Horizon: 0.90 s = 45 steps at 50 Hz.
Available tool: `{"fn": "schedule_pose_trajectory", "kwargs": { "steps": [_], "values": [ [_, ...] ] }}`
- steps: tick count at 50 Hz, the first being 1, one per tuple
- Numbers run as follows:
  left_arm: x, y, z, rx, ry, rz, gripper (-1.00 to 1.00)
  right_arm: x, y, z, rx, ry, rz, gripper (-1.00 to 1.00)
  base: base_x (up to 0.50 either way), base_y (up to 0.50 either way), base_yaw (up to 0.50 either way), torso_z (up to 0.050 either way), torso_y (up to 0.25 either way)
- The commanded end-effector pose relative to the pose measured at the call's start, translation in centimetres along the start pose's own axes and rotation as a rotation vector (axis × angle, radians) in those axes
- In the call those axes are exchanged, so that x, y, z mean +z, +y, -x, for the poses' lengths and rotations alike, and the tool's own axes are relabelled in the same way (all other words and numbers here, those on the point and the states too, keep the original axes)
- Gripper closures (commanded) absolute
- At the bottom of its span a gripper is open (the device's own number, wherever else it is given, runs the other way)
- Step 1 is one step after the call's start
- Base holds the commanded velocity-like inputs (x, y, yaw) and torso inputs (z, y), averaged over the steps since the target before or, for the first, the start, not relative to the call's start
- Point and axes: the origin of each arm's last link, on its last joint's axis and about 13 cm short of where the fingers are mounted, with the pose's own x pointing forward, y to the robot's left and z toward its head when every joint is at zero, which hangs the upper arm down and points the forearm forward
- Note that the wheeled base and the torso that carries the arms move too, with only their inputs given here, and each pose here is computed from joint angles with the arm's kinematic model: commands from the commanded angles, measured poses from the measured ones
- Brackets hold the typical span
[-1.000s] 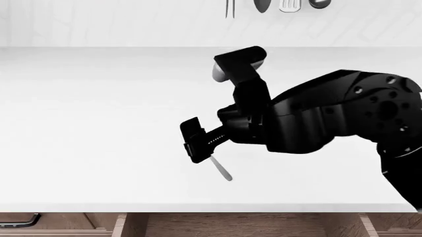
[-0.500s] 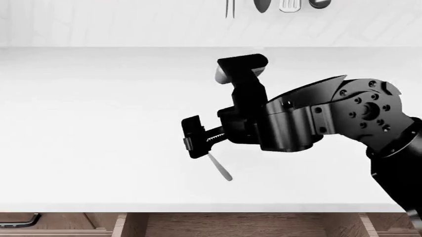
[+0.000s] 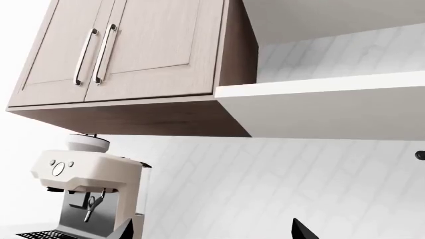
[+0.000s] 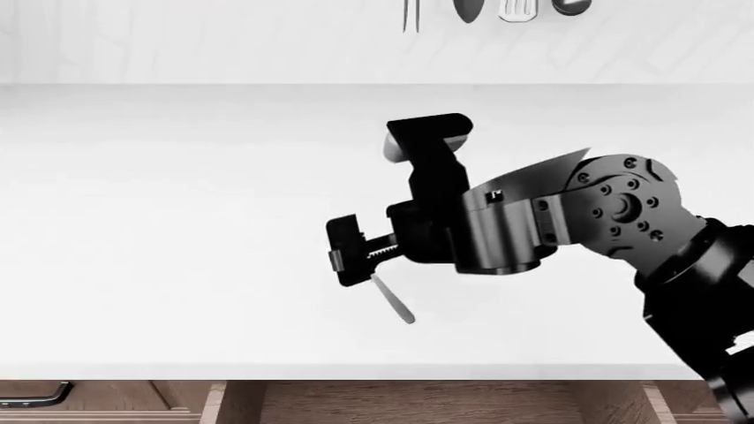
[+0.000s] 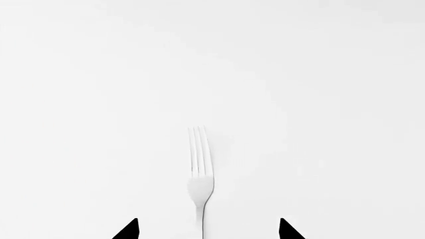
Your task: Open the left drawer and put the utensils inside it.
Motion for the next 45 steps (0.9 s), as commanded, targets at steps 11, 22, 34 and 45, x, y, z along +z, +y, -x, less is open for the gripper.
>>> {"fn": "schedule_pose_trajectory", "kwargs": {
  "steps": [11,22,34,45],
  "values": [
    [0.0,0.0,0.1,0.001,0.000,-0.001,-1.00,-1.0,-0.4,-1.3,-0.005,0.056,-0.022,-1.00,0.00,0.00,0.00,0.000,0.000],
    [0.0,0.0,0.0,0.000,0.001,0.000,-1.00,-1.2,-0.6,-1.8,-0.010,0.074,-0.027,-1.00,0.00,0.00,0.00,0.000,0.000],
    [-0.1,-0.1,0.0,-0.001,0.001,-0.002,-1.00,-1.7,-0.6,-2.8,-0.016,0.115,-0.018,-1.00,0.00,0.00,0.00,0.000,0.000],
    [0.0,0.0,0.0,-0.001,0.000,-0.002,-1.00,-2.1,-0.6,-3.5,-0.025,0.145,-0.010,-1.00,0.00,0.00,0.00,0.000,0.000]
  ]
}}
